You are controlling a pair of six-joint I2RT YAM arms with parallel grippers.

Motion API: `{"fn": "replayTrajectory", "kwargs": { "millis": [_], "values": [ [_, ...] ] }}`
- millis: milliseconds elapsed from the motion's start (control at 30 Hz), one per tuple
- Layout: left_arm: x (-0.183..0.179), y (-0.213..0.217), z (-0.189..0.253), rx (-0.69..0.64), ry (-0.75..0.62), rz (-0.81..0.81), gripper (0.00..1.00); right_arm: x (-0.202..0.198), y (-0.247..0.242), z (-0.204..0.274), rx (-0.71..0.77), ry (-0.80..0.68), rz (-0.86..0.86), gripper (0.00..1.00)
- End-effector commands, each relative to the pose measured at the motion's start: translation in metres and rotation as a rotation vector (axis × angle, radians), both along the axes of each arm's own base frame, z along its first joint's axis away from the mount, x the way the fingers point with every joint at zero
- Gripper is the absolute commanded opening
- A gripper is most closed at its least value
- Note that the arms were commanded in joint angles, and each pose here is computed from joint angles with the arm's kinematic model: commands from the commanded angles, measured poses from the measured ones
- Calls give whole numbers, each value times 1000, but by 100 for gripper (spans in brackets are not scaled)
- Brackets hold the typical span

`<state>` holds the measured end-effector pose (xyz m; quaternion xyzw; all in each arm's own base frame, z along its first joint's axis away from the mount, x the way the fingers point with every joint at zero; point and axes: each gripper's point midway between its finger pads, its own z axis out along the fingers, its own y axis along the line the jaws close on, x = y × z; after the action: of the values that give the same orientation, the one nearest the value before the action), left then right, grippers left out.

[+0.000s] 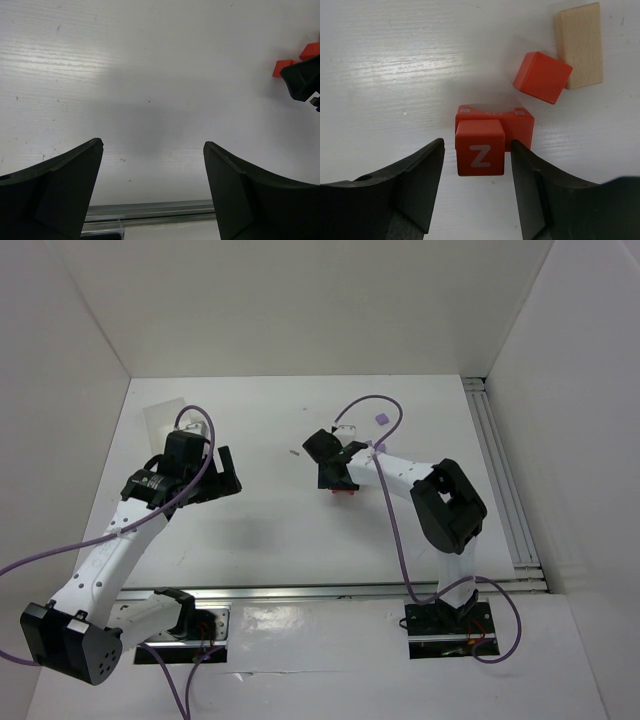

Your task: Build the wood block tower

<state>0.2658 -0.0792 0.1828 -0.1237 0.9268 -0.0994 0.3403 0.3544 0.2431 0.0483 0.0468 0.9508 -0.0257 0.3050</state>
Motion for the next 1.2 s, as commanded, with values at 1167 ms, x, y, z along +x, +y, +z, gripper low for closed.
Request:
{"fn": "replayTrajectory", "kwargs": {
  "millis": [1167],
  "values": [
    [3,-4,3,-22,-21,-19,94,53,-51,71,118,-162,-176,80]
  ]
}}
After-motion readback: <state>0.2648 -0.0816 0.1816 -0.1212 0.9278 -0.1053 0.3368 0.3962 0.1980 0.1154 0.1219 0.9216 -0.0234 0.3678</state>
